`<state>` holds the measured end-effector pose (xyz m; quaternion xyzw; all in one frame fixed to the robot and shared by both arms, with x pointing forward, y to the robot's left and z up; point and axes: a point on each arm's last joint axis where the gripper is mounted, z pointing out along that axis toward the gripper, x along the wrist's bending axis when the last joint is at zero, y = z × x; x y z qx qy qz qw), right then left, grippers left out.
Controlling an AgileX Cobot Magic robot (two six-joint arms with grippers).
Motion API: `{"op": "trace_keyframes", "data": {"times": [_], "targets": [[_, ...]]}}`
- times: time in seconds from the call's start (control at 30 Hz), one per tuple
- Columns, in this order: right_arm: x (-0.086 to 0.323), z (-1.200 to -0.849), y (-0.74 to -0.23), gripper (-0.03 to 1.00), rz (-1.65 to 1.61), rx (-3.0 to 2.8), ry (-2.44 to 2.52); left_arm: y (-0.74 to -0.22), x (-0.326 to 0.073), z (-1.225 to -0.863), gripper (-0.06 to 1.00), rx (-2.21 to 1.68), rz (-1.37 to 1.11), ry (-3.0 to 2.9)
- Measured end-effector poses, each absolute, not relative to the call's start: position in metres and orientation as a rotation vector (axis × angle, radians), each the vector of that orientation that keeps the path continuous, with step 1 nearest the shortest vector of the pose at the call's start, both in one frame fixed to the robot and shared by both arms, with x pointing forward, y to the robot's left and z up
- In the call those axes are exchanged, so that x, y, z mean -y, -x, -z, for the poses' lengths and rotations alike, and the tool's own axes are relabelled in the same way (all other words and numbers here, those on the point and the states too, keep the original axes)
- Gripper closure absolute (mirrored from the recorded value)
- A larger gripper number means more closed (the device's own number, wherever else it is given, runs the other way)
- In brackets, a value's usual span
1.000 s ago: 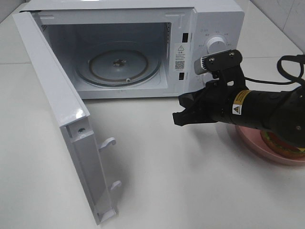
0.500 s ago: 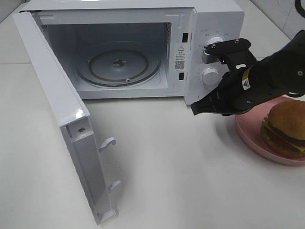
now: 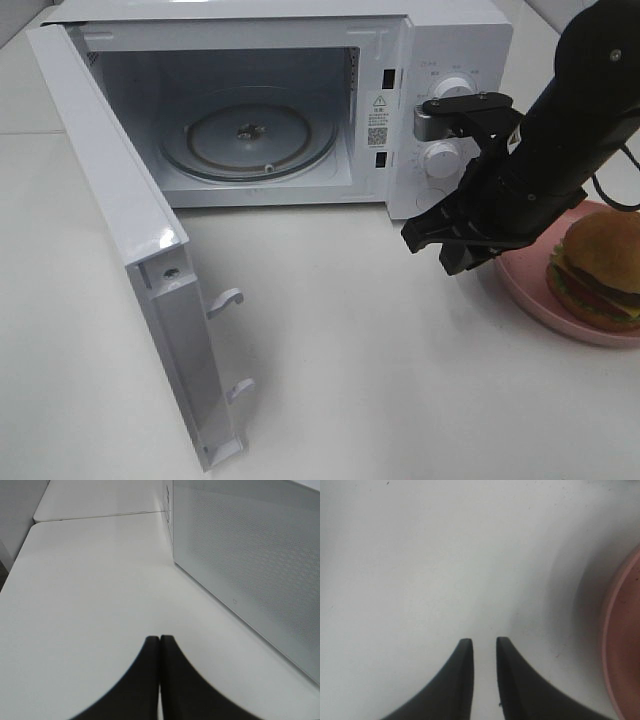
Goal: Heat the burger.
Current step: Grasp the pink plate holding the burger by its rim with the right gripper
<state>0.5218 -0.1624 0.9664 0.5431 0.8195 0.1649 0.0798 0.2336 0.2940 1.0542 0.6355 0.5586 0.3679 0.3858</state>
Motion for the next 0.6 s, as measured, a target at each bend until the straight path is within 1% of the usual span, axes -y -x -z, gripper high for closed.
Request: {"op": "trace_keyframes", "data": {"times": [0.03,0.07,0.1,0.13,0.17,0.2,0.23,0.27,0.3,0.33,0.37,0.4,0.53,0.6], "targets": [[0.162,-0.967,-0.522,0.71,-0.489,-2.456,-1.634,-0.234,-0.294,-1.054,0.94,-1.422,-0.937,-1.618],[0.162,-0.967,-0.522,0.71,-0.489,-2.456,-1.634,-0.234,-0.294,-1.054,0.94,-1.422,-0.937,-1.618],[0.161,-0.971,-0.523,0.61,-0.489,-2.461,-1.651,-0.234,-0.294,-1.054,0.94,-1.422,-0.937,-1.618],[0.160,-0.973,-0.523,0.55,-0.492,-2.461,-1.655,-0.234,-0.294,-1.054,0.94,-1.422,-0.937,-1.618],[0.160,-0.973,-0.523,0.55,-0.492,-2.461,-1.655,-0.234,-0.294,-1.054,0.94,-1.422,-0.937,-1.618],[0.159,-0.977,-0.525,0.44,-0.502,-2.460,-1.661,-0.234,-0.294,-1.054,0.94,-1.422,-0.937,-1.618],[0.158,-0.978,-0.526,0.38,-0.505,-2.459,-1.663,-0.234,-0.294,-1.054,0.94,-1.422,-0.937,-1.618],[0.158,-0.978,-0.526,0.38,-0.505,-2.459,-1.663,-0.234,-0.294,-1.054,0.94,-1.422,-0.937,-1.618],[0.157,-0.981,-0.527,0.29,-0.507,-2.459,-1.661,-0.234,-0.294,-1.054,0.94,-1.422,-0.937,-1.618],[0.156,-0.984,-0.529,0.25,-0.518,-2.449,-1.668,-0.234,-0.294,-1.054,0.94,-1.422,-0.937,-1.618],[0.156,-0.984,-0.529,0.25,-0.518,-2.449,-1.668,-0.234,-0.294,-1.054,0.94,-1.422,-0.937,-1.618],[0.156,-0.985,-0.530,0.21,-0.517,-2.451,-1.667,-0.234,-0.294,-1.054,0.94,-1.422,-0.937,-1.618],[0.155,-0.987,-0.534,0.20,-0.496,-2.451,-1.677,-0.234,-0.294,-1.054,0.94,-1.422,-0.937,-1.618],[0.155,-0.978,-0.541,0.21,-0.395,-2.447,-1.710,-0.234,-0.294,-1.054,0.94,-1.422,-0.937,-1.618]]}}
